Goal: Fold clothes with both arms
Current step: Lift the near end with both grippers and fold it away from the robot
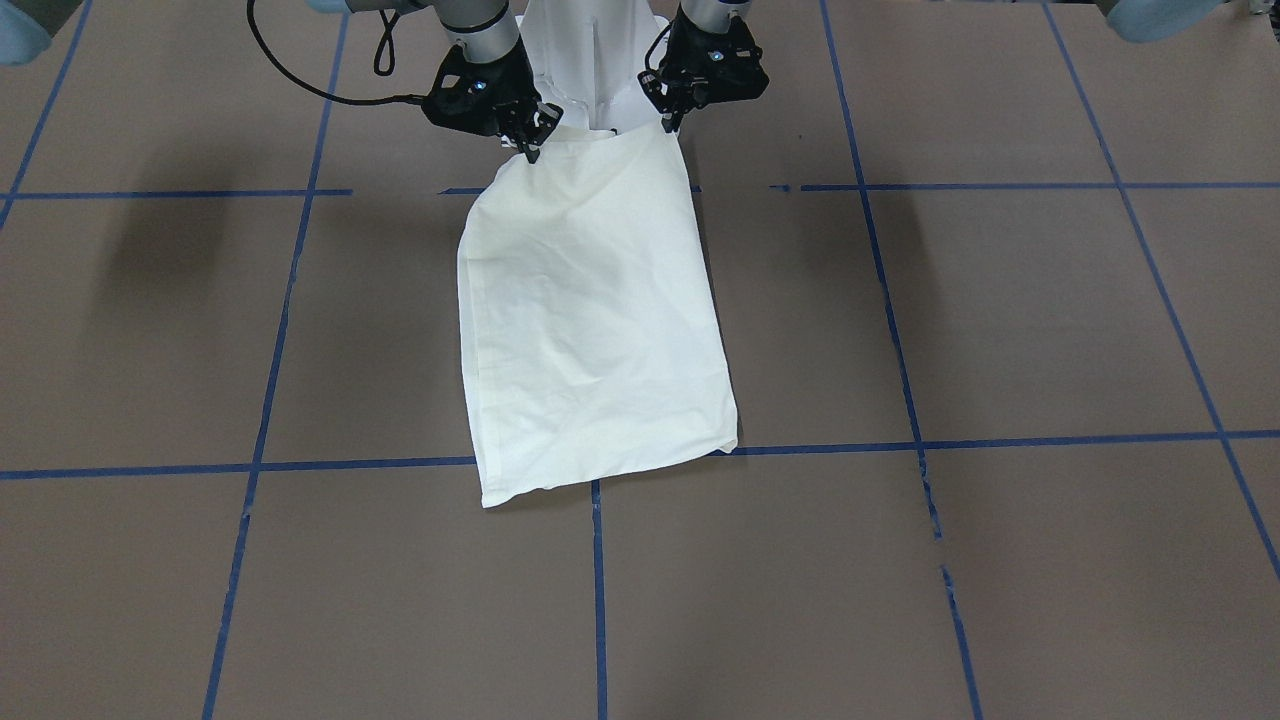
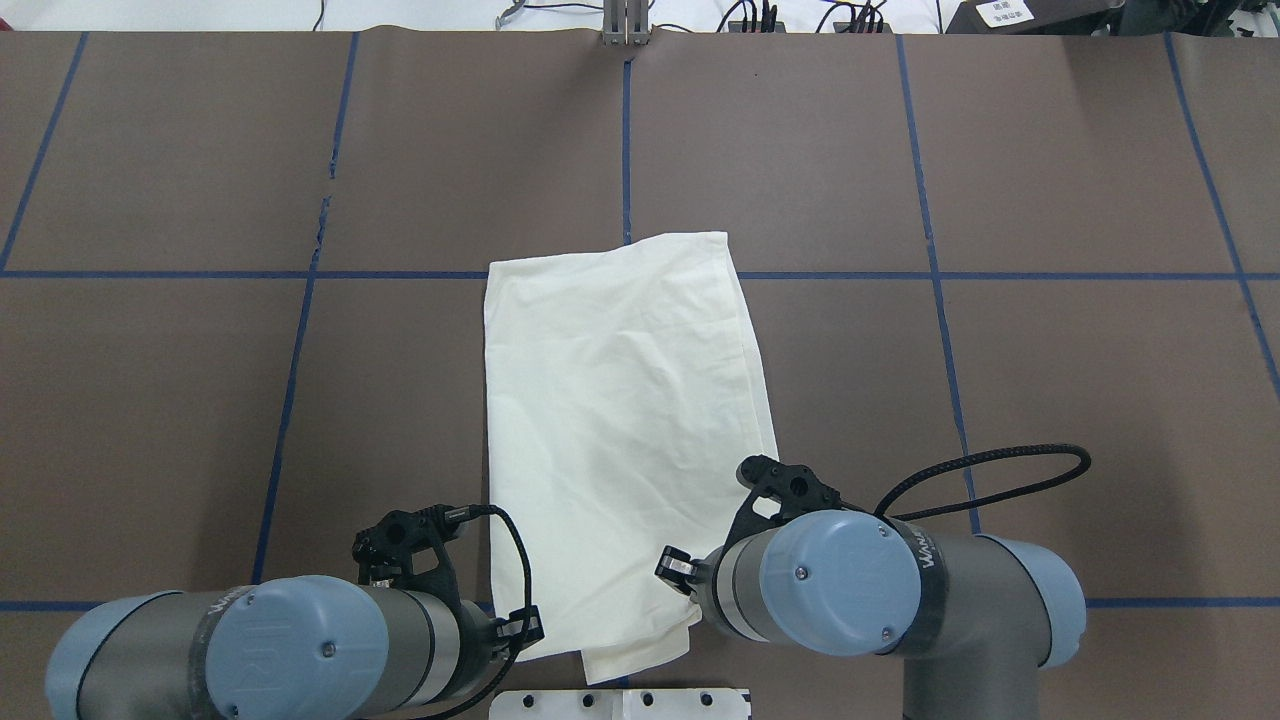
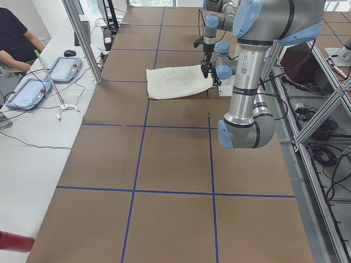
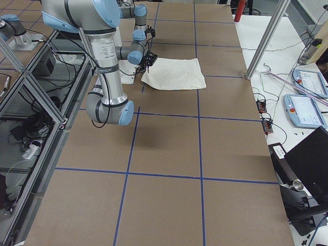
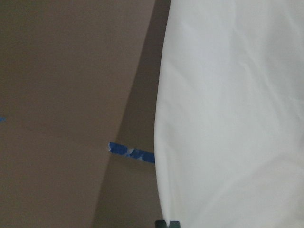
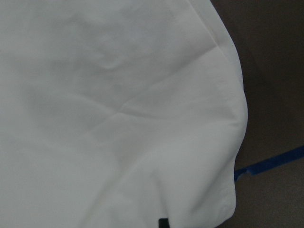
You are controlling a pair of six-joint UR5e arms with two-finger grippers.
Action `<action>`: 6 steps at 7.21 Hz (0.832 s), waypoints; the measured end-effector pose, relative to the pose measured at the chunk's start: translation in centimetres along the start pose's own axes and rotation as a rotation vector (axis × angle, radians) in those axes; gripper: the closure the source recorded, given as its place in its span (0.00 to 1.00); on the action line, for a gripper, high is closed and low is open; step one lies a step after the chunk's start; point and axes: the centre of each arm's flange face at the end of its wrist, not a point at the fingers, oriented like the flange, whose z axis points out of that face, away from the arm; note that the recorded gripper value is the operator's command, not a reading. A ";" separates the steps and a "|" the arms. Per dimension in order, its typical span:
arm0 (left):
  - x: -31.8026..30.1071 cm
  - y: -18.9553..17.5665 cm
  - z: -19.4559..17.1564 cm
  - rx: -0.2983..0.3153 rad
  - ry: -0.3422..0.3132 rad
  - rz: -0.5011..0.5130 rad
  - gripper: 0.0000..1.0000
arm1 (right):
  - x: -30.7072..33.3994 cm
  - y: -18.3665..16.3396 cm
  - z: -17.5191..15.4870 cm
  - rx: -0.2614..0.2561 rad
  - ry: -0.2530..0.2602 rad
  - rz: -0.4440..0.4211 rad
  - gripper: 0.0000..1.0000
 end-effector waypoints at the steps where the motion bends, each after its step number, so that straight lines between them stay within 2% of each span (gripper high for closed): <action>1: 0.2 -0.5 -0.4 0.007 0.007 0.000 1.00 | -0.6 -1.5 -0.7 0.020 -0.017 0.001 1.00; 2: 0.8 -2.1 -1.1 0.031 0.022 0.011 1.00 | -1.5 -3.6 -1.8 0.047 -0.048 -0.005 1.00; 4: 2.7 -7.7 -4.0 0.123 0.072 0.053 1.00 | -3.3 -9.1 -3.7 0.117 -0.127 -0.027 1.00; 6: 4.3 -13.8 -6.3 0.215 0.089 0.081 1.00 | -6.4 -14.5 -3.7 0.189 -0.144 -0.016 1.00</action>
